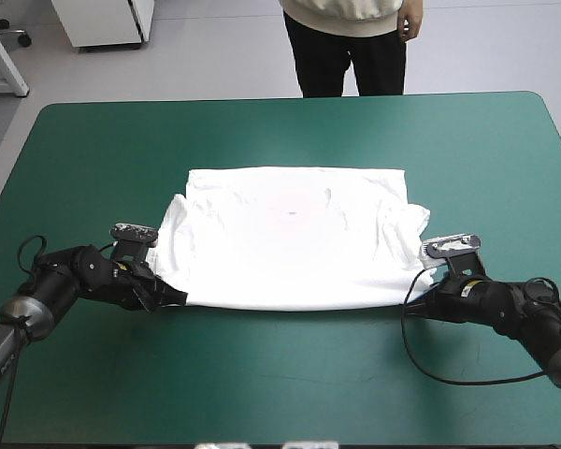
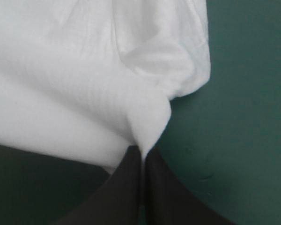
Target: Fold the cloth
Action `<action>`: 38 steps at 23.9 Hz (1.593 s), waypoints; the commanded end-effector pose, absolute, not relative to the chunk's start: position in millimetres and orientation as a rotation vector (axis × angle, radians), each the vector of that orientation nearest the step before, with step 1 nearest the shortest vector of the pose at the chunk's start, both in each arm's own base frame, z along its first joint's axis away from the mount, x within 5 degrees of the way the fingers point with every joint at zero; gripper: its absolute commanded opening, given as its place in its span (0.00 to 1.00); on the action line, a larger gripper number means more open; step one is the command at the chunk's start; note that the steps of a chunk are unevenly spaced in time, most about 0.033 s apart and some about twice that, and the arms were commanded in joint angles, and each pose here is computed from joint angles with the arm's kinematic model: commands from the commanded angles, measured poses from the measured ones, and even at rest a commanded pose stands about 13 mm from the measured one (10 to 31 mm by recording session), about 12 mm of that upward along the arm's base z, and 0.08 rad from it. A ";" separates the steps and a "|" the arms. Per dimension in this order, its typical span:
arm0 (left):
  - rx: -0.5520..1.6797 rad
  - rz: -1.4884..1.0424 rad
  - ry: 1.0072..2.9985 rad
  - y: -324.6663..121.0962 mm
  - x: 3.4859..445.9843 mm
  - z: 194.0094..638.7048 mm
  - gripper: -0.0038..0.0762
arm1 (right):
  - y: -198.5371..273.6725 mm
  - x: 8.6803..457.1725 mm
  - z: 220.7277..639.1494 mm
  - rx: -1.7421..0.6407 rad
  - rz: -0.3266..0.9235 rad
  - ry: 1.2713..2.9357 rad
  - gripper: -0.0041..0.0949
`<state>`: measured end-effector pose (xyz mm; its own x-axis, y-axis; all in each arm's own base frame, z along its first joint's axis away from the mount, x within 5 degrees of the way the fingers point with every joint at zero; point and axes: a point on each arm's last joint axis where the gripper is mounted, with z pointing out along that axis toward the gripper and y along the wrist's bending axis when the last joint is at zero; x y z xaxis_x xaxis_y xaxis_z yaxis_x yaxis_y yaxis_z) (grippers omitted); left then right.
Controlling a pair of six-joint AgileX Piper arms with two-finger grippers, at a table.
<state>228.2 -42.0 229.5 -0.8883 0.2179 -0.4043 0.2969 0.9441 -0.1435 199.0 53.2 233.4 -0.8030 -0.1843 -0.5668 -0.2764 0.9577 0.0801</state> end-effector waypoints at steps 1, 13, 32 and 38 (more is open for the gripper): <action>0.351 -0.322 2.627 -44.6 229.3 243.4 0.04 | 53.5 201.7 245.6 -0.306 0.231 2.455 0.06; 0.412 -0.332 2.663 -44.9 220.9 246.3 0.62 | 53.5 200.6 272.4 -0.268 0.253 2.356 0.54; 0.218 -0.358 2.241 -45.3 223.3 348.7 0.73 | 33.2 355.8 292.9 -0.175 0.269 2.412 0.38; 0.223 -0.362 2.253 -45.6 222.5 347.9 0.73 | 33.3 381.4 249.7 -0.185 0.261 2.528 0.38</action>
